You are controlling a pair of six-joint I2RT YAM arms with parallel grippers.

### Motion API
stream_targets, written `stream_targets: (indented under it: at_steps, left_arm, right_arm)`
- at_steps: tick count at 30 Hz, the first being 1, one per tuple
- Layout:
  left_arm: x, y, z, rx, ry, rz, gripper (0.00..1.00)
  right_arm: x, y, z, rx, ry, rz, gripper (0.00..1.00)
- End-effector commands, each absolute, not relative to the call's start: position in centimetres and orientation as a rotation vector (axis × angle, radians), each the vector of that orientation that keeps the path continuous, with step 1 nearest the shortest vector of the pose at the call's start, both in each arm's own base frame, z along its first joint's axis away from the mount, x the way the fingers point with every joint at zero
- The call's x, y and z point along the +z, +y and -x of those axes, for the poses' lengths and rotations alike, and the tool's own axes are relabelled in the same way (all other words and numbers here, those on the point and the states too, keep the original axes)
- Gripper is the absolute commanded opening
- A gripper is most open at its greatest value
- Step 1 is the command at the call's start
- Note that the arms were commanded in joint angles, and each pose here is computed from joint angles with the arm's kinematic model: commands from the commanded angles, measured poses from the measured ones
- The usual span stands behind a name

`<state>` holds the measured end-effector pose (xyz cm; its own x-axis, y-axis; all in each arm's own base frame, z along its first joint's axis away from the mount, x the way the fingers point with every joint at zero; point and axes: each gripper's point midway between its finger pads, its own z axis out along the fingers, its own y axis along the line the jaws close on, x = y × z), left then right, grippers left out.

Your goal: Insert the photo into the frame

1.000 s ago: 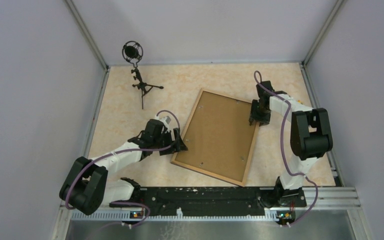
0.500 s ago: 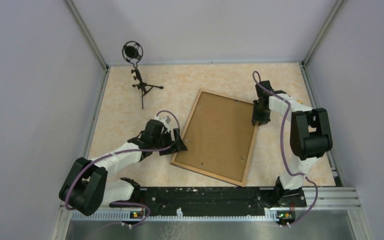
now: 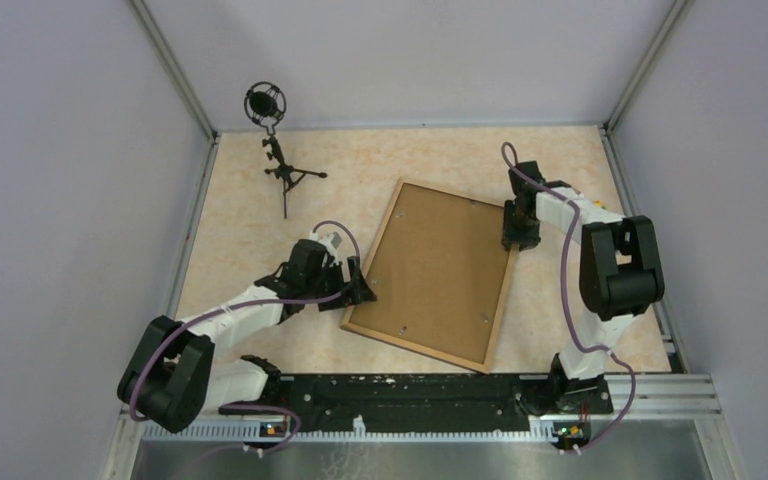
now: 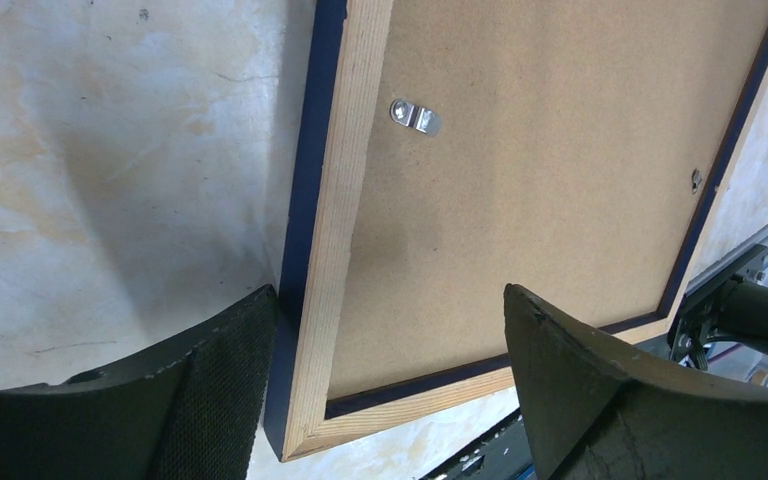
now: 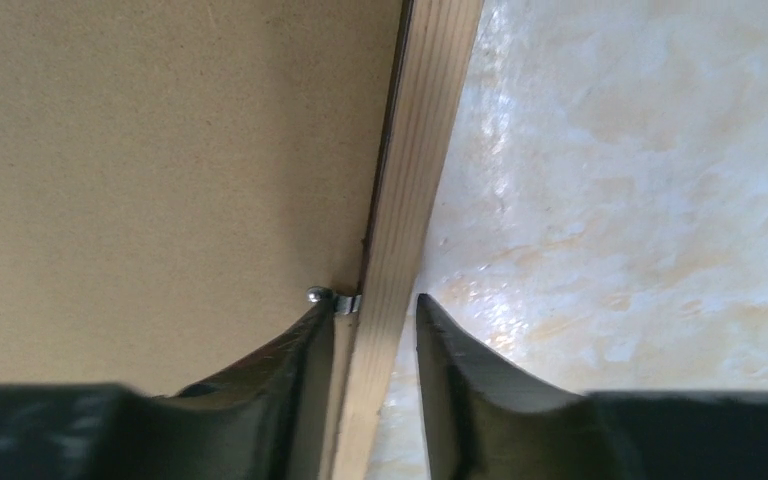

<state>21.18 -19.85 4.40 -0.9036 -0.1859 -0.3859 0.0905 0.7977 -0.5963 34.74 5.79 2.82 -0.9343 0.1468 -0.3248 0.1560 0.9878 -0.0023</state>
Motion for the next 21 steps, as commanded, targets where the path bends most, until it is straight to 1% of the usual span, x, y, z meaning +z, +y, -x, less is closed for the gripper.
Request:
stream_targets:
  at_steps: [1,3,6,11,13,16,21]
  left_arm:
    - [4.9,-20.6,-20.6,-0.945,2.536,0.009,0.88]
    - [5.0,-20.9,-20.4,-0.97,2.532,-0.01,0.9]
    - [5.0,-21.3,-19.8,-1.02,2.538,-0.033,0.91]
    - [5.4,-22.4,-18.4,-1.161,2.523,-0.08,0.9]
    - [5.8,-23.0,-17.6,-1.228,2.502,-0.139,0.9]
    - [6.6,-24.1,-16.7,-1.277,2.472,-0.216,0.89]
    - [7.8,-25.8,-16.0,-1.312,2.436,-0.274,0.9]
  right_arm:
    - [1.8,7.6,-34.8,0.076,2.795,-0.137,0.48]
    - [2.3,9.0,-35.2,0.184,2.777,-0.119,0.58]
    - [2.7,10.7,-36.0,0.307,2.755,-0.102,0.66]
    - [3.6,13.2,-38.6,0.478,2.7,-0.094,0.69]
    - [4.0,14.0,-39.9,0.515,2.676,-0.078,0.73]
    - [4.5,15.4,-41.7,0.537,2.657,-0.012,0.77]
    - [5.2,18.3,-43.2,0.512,2.68,0.113,0.79]
